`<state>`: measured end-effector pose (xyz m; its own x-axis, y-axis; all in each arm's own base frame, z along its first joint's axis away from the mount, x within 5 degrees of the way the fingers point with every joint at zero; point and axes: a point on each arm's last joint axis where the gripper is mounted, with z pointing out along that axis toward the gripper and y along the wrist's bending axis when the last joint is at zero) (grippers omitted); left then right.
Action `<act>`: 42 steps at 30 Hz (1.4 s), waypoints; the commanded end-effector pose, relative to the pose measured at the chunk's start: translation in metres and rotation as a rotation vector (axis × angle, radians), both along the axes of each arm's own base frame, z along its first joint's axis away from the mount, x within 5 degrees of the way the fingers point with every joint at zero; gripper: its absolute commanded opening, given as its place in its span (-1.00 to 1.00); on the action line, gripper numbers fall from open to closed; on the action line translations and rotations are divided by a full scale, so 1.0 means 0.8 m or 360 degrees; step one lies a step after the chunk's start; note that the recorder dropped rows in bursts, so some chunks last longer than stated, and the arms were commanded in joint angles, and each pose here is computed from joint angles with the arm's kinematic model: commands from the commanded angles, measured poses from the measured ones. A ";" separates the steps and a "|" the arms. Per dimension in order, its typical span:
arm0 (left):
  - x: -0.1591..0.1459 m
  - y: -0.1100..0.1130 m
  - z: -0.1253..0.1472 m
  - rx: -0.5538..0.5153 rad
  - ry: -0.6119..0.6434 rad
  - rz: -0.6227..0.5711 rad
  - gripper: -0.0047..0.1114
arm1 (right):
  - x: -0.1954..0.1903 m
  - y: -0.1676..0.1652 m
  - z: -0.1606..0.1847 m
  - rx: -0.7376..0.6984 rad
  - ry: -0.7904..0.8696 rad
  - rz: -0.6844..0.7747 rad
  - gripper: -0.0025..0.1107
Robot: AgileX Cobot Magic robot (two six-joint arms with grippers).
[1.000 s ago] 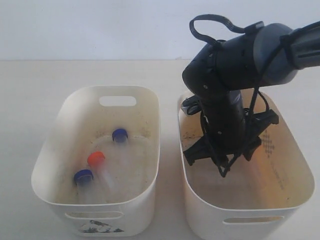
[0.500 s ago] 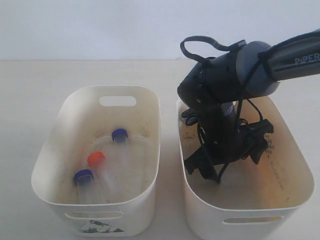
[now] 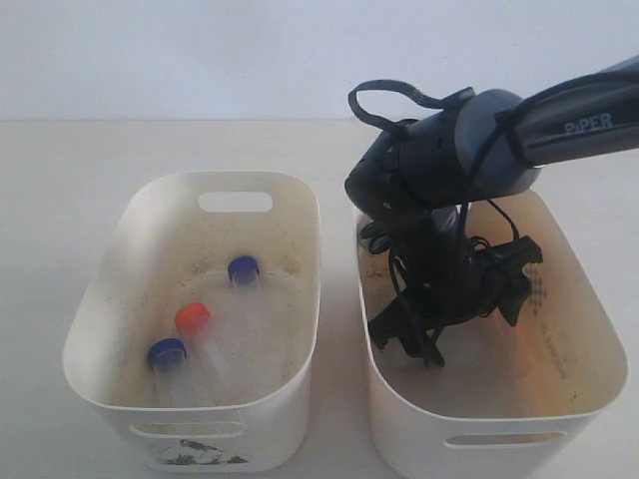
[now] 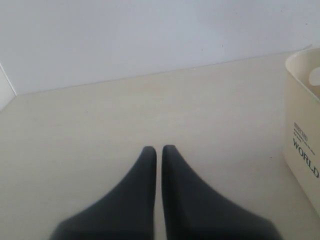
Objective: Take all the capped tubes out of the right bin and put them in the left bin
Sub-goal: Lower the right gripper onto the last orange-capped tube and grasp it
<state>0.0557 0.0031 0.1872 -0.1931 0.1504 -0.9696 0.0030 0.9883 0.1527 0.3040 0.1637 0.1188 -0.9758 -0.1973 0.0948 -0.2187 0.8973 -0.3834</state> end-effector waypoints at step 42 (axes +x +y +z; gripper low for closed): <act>0.000 0.000 0.003 -0.0020 -0.0024 0.0002 -0.84 | -0.014 -0.016 0.091 0.0069 -0.0228 0.0023 -0.96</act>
<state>0.0557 0.0031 0.1872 -0.1931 0.1504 -0.9696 0.0030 0.9883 0.1527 0.2965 0.1542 0.1666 -0.9786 -0.2054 0.0103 -0.1926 0.8980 -0.3955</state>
